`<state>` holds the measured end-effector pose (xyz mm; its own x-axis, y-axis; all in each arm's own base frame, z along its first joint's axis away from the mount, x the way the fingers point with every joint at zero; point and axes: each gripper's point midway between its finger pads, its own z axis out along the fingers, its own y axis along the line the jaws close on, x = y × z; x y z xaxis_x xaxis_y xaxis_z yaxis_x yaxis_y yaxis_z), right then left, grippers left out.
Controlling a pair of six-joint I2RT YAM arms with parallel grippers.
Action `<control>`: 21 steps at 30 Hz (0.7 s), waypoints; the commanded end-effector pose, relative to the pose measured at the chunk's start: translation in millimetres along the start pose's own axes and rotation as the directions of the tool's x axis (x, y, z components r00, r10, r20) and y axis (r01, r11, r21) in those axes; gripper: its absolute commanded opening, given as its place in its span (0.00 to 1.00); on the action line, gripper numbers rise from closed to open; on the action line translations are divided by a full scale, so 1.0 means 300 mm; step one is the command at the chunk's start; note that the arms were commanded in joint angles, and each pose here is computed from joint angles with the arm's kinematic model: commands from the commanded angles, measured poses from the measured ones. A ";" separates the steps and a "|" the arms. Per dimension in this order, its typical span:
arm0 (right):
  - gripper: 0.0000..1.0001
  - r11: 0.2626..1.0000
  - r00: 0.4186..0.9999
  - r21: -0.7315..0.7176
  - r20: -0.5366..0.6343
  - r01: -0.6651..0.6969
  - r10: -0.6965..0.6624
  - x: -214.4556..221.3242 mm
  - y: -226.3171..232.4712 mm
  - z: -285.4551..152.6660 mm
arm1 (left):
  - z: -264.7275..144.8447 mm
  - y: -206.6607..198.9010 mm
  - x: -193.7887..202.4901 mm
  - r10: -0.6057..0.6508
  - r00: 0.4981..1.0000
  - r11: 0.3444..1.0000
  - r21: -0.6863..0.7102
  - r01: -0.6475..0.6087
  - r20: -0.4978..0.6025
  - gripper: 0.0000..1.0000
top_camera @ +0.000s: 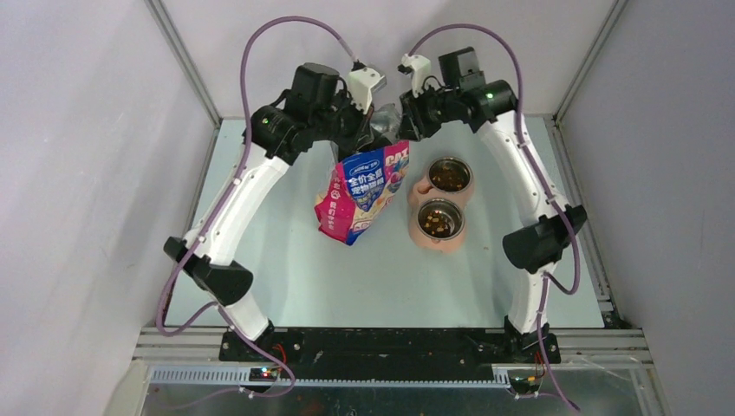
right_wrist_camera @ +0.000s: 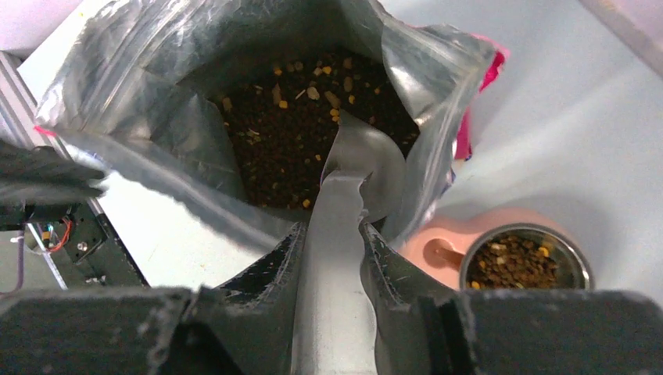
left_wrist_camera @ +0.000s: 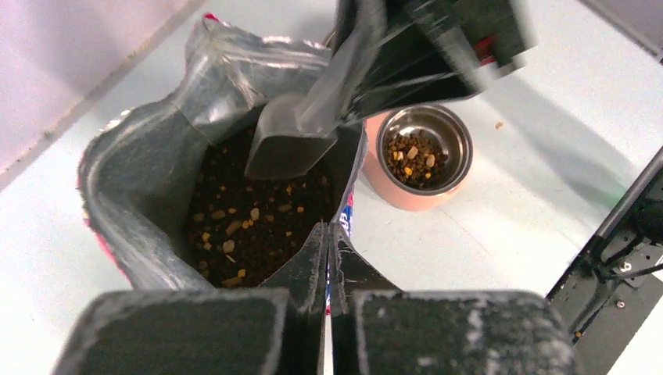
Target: Serve the pet food
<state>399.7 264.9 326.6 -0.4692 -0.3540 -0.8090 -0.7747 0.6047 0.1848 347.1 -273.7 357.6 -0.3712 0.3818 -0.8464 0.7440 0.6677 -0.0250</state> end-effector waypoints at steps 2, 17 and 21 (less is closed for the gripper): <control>0.00 0.995 0.993 0.030 -0.057 -0.099 0.101 0.037 -0.038 0.102 | -0.090 0.009 -0.063 0.043 0.995 0.998 -0.058 -0.038 0.094 0.00; 0.00 0.999 0.999 0.020 -0.029 -0.031 0.032 -0.005 0.032 0.104 | -0.018 0.331 0.022 -0.141 0.990 0.930 -0.342 0.135 0.007 0.66; 0.00 0.999 1.000 0.042 -0.018 0.005 -0.004 -0.017 0.014 0.122 | 0.027 0.364 0.050 -0.190 0.982 0.921 -0.348 0.177 -0.003 0.62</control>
<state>409.1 298.1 283.6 -0.5527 -0.3757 -0.7439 -0.7422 0.6279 0.2343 425.1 -196.8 334.9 -0.4921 0.2932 -0.8197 0.4318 0.8998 0.0625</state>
